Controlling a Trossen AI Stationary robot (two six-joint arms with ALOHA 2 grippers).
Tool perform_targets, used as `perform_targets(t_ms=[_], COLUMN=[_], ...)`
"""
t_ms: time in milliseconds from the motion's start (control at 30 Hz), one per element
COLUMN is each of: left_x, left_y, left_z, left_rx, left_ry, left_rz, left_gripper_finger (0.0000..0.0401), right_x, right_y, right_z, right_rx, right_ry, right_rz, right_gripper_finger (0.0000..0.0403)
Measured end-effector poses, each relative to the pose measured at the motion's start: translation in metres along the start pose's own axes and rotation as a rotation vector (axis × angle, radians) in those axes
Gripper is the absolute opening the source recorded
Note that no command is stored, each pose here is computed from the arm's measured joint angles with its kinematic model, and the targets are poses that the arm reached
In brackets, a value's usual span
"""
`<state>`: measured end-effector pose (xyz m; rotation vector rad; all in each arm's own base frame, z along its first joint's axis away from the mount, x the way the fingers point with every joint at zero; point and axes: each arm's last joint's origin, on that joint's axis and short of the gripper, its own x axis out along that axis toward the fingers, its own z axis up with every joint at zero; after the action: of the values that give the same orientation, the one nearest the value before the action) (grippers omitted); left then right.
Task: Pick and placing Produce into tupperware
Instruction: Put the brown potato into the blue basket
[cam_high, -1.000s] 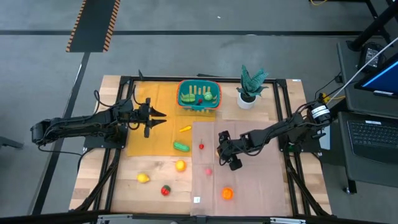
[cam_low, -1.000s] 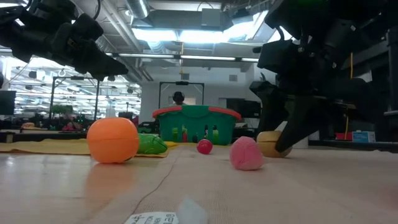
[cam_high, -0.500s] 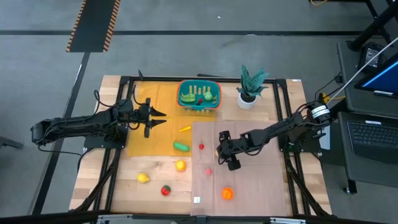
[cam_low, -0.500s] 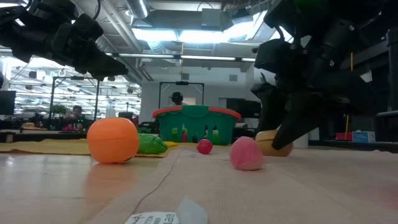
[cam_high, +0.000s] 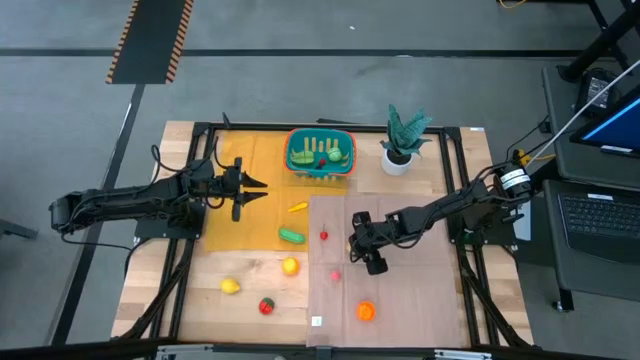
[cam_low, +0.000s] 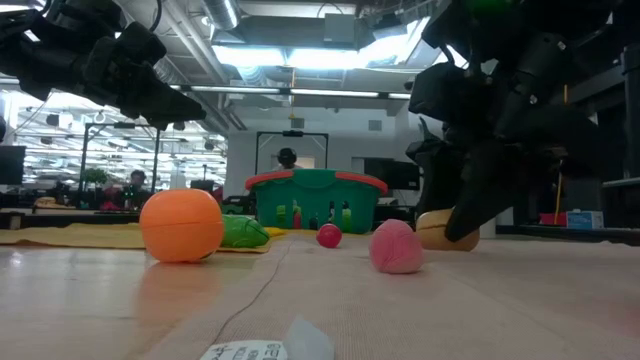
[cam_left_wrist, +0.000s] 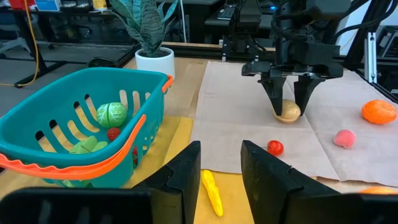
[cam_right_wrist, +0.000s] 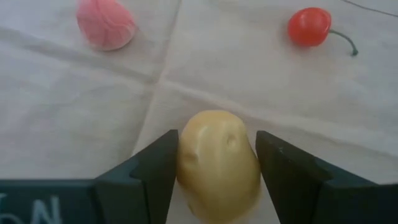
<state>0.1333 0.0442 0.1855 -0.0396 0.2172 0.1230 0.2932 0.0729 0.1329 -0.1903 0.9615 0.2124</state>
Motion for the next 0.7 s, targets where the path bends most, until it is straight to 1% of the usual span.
perform_targets(t_ms=[133, 300, 400, 533, 700], left_x=[0.0000, 0.0000, 0.0000, 0.0000, 0.0000], left_y=[0.0000, 0.0000, 0.0000, 0.0000, 0.0000], left_z=[0.0000, 0.0000, 0.0000, 0.0000, 0.0000], left_rx=[0.000, 0.000, 0.000, 0.000, 0.000], left_ry=[0.000, 0.000, 0.000, 0.000, 0.000], left_rz=[0.000, 0.000, 0.000, 0.000, 0.000], left_gripper_finger=[0.0099, 0.0090, 0.0086, 0.0080, 0.0073], right_x=[0.0002, 0.0004, 0.0005, 0.0004, 0.0005], right_y=[-0.0029, -0.0064, -0.0071, -0.0073, -0.0080], right_z=[-0.0002, -0.0007, -0.0008, 0.0001, 0.0029], right_rx=[0.004, 0.017, 0.014, -0.011, -0.012], right_ry=[0.000, 0.002, 0.002, -0.007, -0.036], right_rz=[-0.002, 0.032, 0.034, 0.030, 0.020], right_gripper_finger=[0.0214, 0.0214, 0.0211, 0.0189, 0.0162])
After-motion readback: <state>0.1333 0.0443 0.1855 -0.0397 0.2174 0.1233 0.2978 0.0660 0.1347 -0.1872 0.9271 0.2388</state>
